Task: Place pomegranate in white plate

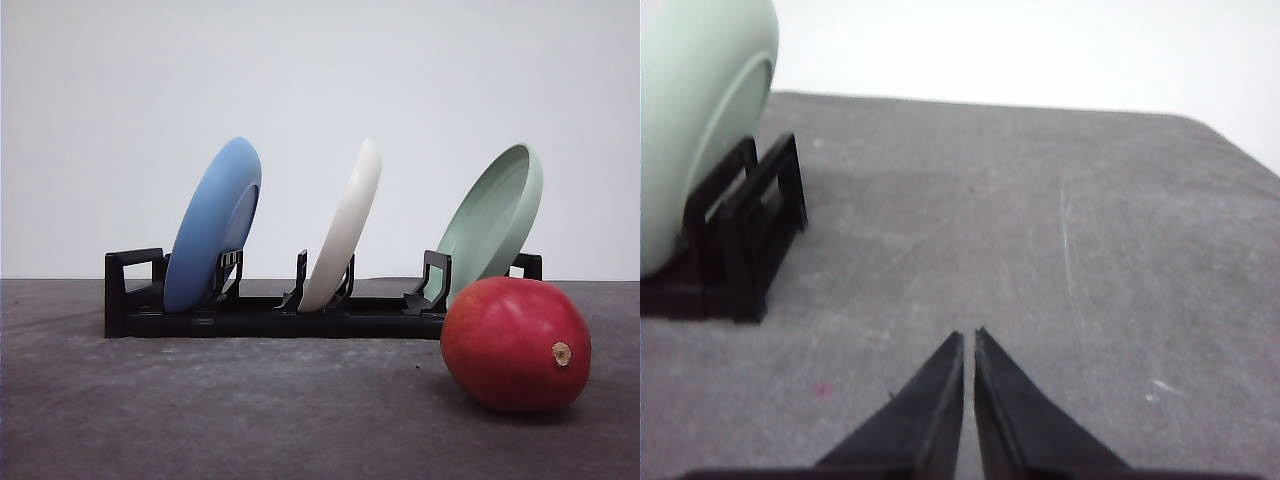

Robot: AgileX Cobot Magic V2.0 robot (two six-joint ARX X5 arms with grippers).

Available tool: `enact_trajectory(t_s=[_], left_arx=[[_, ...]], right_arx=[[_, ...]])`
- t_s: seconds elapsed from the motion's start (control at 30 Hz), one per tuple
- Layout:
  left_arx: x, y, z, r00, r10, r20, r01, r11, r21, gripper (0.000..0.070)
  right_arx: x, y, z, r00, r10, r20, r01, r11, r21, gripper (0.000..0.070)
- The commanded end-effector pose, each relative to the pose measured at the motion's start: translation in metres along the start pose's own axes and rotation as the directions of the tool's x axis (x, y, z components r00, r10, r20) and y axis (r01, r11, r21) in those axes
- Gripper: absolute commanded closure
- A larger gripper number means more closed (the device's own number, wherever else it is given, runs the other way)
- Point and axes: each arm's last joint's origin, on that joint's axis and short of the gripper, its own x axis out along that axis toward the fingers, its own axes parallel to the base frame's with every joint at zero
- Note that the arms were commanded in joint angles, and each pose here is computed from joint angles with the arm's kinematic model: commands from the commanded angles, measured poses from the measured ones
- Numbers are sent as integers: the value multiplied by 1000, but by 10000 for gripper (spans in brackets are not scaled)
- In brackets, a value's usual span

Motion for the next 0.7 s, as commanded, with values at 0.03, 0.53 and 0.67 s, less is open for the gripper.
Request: enact_trajectory(t_s=[0.03,0.53,0.67], left_arx=[[1,0,0,1000,1,23,1,996,-87,700],[-27,-7,101,977,-213,-10,201,934,-296,699],[-25,-12,134,928,-367,-62,331,891,-311,699]], right_arx=[[0,0,1,1000,10,18,-12,992,129,685],[-29,4,105,983,178,38,-176,870,461,695],[-34,8,141,955,296,-7,-268,874,405,694]])
